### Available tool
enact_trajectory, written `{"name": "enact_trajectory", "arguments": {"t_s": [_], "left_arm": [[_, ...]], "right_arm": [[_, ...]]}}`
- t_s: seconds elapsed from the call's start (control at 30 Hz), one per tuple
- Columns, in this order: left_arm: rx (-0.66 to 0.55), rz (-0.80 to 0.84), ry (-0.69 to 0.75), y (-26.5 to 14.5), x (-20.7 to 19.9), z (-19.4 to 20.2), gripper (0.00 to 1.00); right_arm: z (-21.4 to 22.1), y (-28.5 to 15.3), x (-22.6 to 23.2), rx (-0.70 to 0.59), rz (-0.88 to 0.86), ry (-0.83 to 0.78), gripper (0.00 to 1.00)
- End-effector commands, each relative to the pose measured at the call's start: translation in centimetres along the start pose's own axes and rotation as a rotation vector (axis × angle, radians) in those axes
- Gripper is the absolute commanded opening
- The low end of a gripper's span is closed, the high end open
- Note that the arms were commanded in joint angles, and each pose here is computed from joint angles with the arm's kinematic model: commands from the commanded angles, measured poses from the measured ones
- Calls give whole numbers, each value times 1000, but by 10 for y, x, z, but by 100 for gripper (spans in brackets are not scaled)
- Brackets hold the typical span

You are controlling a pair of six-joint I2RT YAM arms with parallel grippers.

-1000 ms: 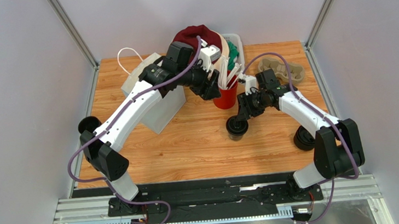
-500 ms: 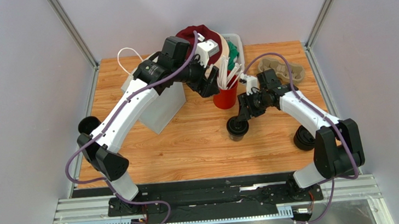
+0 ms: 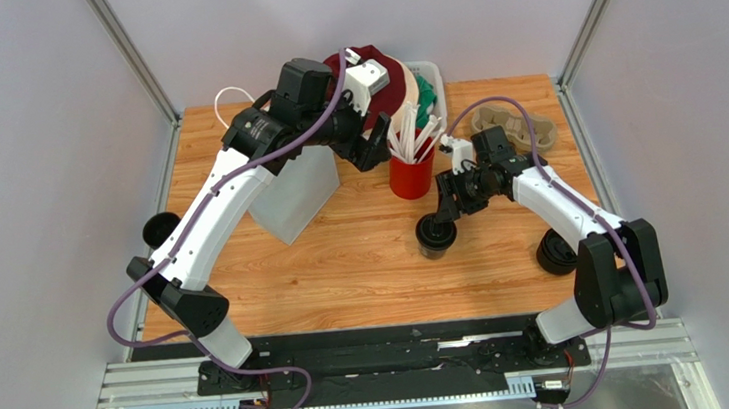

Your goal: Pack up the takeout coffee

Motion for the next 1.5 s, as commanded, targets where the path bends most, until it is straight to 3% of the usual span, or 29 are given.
{"name": "enact_trajectory", "arguments": {"t_s": [0.0, 0.43, 0.8, 0.93, 1.13, 1.47], "left_arm": [[-54, -26, 34, -18, 0, -14, 88], [-51, -28, 32, -12, 2, -12, 88], [-89, -165, 136, -55, 16, -22, 97], [-55, -316, 178, -75, 36, -19, 98], [24, -471, 205, -99, 65, 2, 98], [100, -563, 191, -108, 92, 20, 99]], "right_arm": [[1, -12, -1, -16, 16, -26, 56], [-11, -34, 23, -86, -83, -93, 56], [-41, -51, 15, -158, 14, -275, 38], [-59, -52, 14, -167, 35, -340, 35], [-56, -41, 14, -95, 58, -449, 34], [-26, 2, 27, 86, 95, -628, 33]]}}
Point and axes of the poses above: each gripper's point midway between its finger pads, its own y axis out along the fingers, its own x axis along the line the jaws close on, z = x × y, the point moved 3 cm from there along -y, back along the fingers, and after that the axes turned 6 degrees about y, right-handed, at the moved point
